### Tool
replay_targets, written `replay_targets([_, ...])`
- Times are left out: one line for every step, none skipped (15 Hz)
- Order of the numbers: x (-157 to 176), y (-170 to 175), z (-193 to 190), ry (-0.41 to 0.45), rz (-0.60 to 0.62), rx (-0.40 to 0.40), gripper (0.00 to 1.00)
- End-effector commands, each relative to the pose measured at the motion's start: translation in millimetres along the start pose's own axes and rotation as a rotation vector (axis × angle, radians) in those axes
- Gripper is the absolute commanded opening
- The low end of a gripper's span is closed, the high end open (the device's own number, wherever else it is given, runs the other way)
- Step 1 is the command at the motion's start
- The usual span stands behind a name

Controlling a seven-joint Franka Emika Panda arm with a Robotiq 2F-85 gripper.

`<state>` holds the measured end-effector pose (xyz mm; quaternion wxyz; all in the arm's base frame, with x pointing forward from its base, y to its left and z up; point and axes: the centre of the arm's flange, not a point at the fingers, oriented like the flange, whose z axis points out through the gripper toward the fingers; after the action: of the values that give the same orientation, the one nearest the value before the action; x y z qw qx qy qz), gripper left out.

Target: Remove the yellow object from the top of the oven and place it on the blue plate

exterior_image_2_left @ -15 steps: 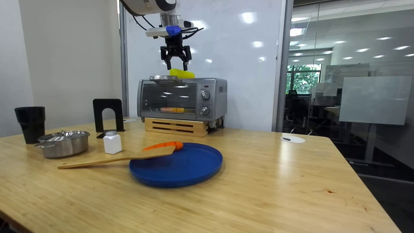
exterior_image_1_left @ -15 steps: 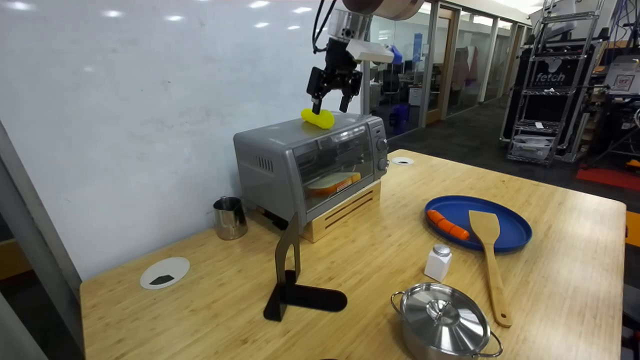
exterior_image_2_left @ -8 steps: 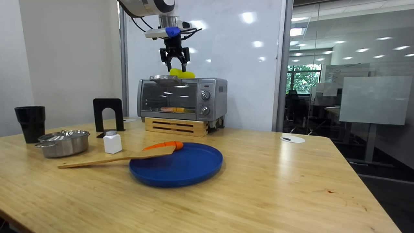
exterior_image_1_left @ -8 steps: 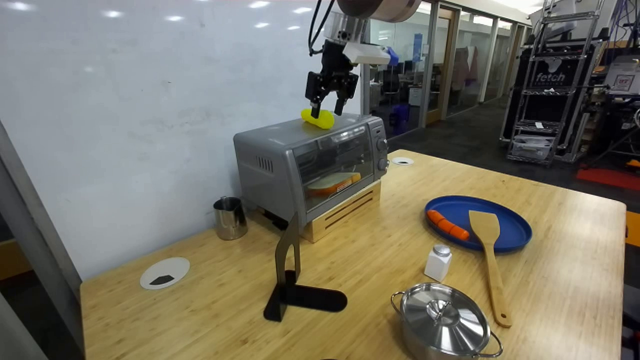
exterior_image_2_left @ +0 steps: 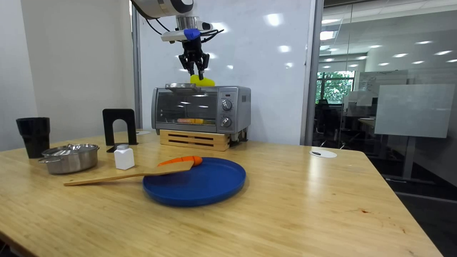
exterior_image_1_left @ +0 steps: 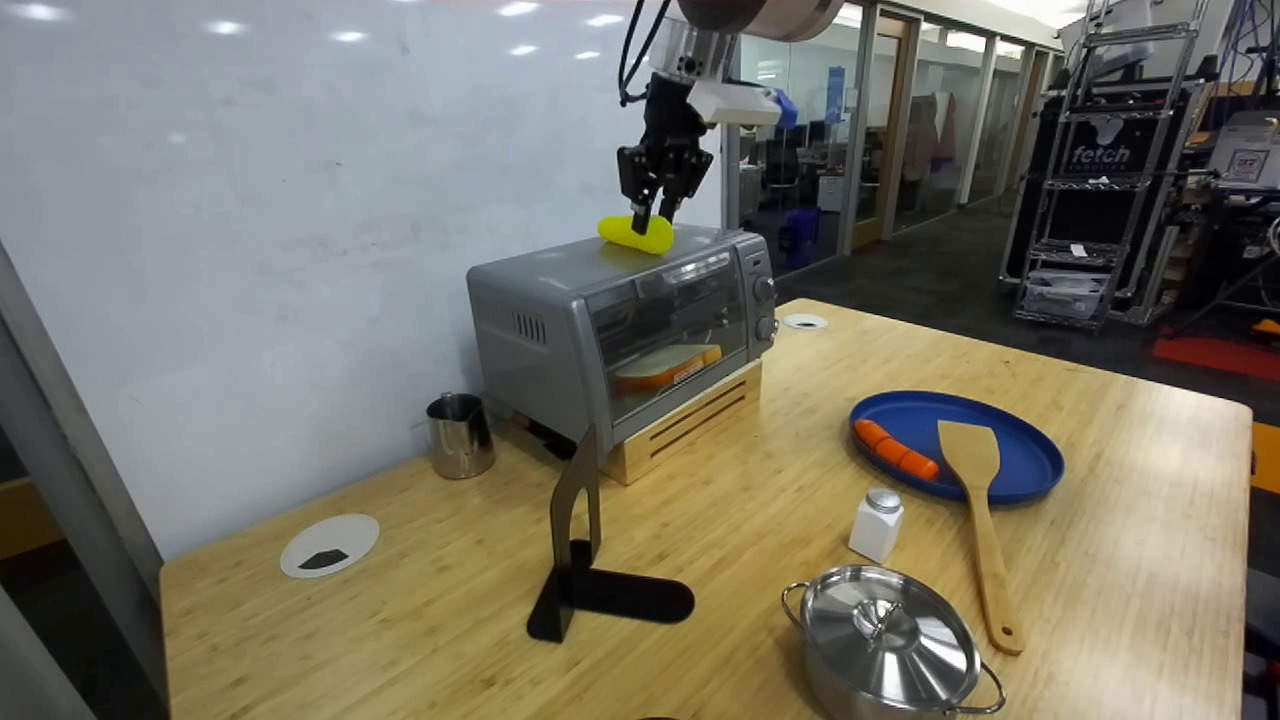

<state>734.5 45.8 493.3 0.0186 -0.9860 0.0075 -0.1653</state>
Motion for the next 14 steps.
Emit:
replay_targets([-16,14,-21,0.004,-0.008,0.02,0.12])
replay_targets([-20,19,-32,0.002,-0.01,0.02,0.08])
replay_targets([-30,27,-47,0.008,-0.016,0.018,0.08])
replay_targets([-37,33,-60,0.013,-0.022,0.016,0.08])
replay_targets([-49,43,-77,0.019,-0.032,0.009,0.08])
replay_targets([-59,52,-92,0.016,-0.043,-0.001,0.08])
replay_targets([-70,61,-103,0.012,-0.048,-0.014,0.08])
replay_targets([-81,70,-116,-0.003,-0.054,-0.011,0.08])
replay_targets([-95,80,-126,-0.023,-0.063,-0.013,0.08])
replay_targets([-110,89,-135,-0.04,-0.066,-0.024,0.08])
replay_targets([-128,97,-142,-0.074,-0.079,-0.019,0.08])
replay_targets([-145,105,-147,-0.1,-0.094,-0.019,0.08])
replay_targets([-165,109,-151,-0.129,-0.103,-0.018,0.08])
replay_targets([-183,118,-156,-0.156,-0.112,-0.019,0.08])
